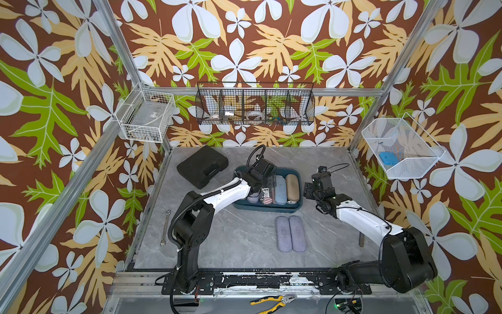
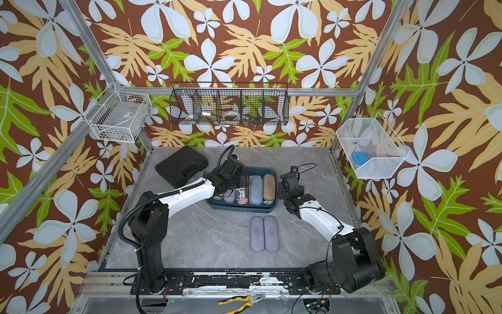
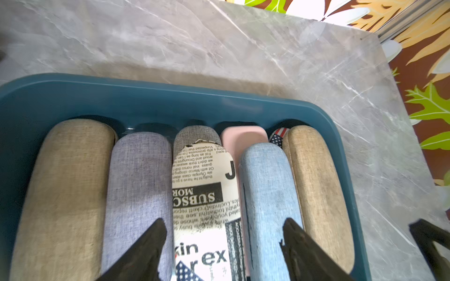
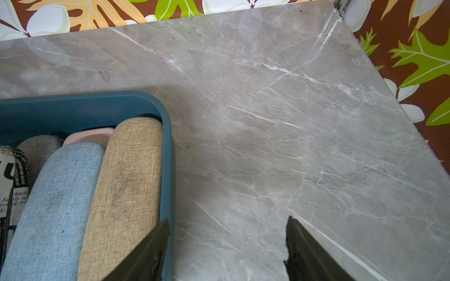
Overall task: Put the glasses cases into the storage boxes
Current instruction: Place the glasses case in the storage box, then pick up the glasses case at the center of the board.
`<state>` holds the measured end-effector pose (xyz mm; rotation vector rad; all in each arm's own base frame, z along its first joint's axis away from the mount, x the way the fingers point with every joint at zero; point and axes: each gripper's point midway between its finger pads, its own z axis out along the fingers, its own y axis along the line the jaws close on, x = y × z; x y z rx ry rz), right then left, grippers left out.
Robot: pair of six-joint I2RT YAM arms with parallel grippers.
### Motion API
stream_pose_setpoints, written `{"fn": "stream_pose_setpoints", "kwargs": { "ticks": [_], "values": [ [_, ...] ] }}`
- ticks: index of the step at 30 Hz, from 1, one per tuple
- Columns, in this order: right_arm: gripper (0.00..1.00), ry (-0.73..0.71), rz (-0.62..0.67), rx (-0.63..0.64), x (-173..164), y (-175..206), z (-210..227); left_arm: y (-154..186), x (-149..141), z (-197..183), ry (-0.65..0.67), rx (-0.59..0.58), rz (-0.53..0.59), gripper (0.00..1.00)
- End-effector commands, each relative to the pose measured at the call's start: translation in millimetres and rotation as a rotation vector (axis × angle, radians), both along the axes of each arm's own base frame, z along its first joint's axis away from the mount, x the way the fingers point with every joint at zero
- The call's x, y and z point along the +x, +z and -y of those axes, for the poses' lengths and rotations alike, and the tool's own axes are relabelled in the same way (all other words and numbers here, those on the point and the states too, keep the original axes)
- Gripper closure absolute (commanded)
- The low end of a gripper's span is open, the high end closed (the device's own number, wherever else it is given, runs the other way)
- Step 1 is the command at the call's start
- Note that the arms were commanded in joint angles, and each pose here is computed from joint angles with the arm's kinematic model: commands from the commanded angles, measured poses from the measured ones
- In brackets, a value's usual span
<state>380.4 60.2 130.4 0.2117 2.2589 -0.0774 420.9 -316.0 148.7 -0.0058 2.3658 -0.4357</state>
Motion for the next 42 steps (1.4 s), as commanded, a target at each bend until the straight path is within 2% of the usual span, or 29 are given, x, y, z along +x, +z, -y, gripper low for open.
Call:
{"fn": "stream_pose_setpoints", "kwargs": {
  "ticks": [1,9,16,20,24,31,34,42],
  "values": [
    [0.25,-0.01,0.008,0.007,0,2,1,19,-3,0,0.003,-0.063,0.036,0.22],
    [0.25,0.045,0.028,0.076,-18,2,-7,40,-33,-29,0.022,-0.113,0.09,0.22],
    [0.25,0.133,-0.019,0.164,-58,-19,-18,47,-57,-60,0.045,-0.103,0.149,0.18],
    [0.19,0.172,-0.02,0.224,-79,-25,-29,45,-67,-74,0.064,-0.089,0.168,0.16],
    [0.12,0.213,-0.041,0.222,-95,-35,-44,43,-74,-81,0.07,-0.102,0.179,0.16],
    [0.13,0.18,-0.108,0.257,-115,-62,-42,29,-90,-73,0.031,-0.191,0.115,0.16],
    [0.13,0.151,-0.106,0.248,-118,-63,-36,14,-99,-61,0.01,-0.241,0.043,0.17],
    [0.14,0.094,-0.074,0.235,-116,-59,-26,-18,-129,-23,-0.053,-0.204,-0.085,0.16]
  ]
}}
